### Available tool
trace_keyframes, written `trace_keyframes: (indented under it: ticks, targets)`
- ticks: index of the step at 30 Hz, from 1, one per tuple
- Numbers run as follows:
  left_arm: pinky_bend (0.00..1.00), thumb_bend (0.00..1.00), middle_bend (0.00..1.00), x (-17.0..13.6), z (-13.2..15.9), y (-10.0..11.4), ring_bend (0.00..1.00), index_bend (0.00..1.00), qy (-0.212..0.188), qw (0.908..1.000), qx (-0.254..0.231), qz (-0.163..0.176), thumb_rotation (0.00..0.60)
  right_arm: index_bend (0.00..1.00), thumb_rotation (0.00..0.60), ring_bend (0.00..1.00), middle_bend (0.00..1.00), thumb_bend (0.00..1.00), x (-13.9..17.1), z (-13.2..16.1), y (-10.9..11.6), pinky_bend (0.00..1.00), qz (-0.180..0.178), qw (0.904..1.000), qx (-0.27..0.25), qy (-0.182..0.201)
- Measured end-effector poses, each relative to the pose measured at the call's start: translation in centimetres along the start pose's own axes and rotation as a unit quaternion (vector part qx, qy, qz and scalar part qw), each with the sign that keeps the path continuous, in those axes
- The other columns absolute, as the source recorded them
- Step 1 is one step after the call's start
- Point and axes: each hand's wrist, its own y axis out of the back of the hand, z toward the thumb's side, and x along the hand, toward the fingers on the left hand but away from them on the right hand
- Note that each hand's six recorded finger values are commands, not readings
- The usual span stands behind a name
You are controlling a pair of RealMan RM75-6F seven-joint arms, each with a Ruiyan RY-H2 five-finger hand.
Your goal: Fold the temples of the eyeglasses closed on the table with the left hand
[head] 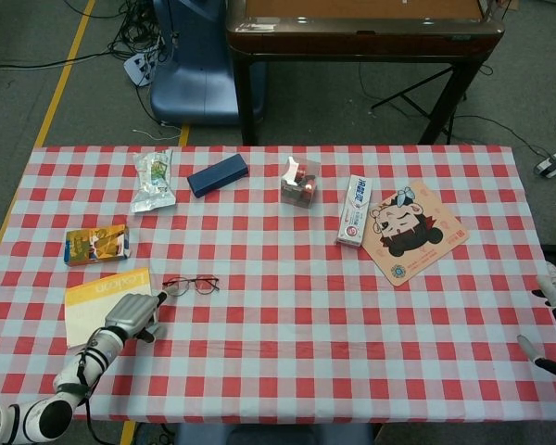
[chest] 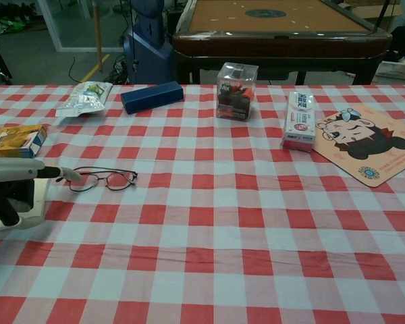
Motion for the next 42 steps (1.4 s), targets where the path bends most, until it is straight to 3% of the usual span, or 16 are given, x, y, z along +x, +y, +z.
trace_keyframes:
  ticks: [13,42]
  targets:
    - [1.00,0.43,1.00,-0.8,1.3,1.9,0.95,0.04,-0.028,0.9986,-0.015,0.042,0.600,0.00,0.600,0.30,0.26,0.23,0.3,-0.2,0.2,0.20,-0.002,1.0000,0.001,-0.004]
    - [1.00,0.43,1.00,1.0,0.8,0.6,0.95,0.04,-0.009,0.9998,-0.010,0.013,0.600,0.00,0.600,0.30,0.26,0.23,0.5,-0.6,0.2,0.20,-0.004,0.9999,0.001,-0.009]
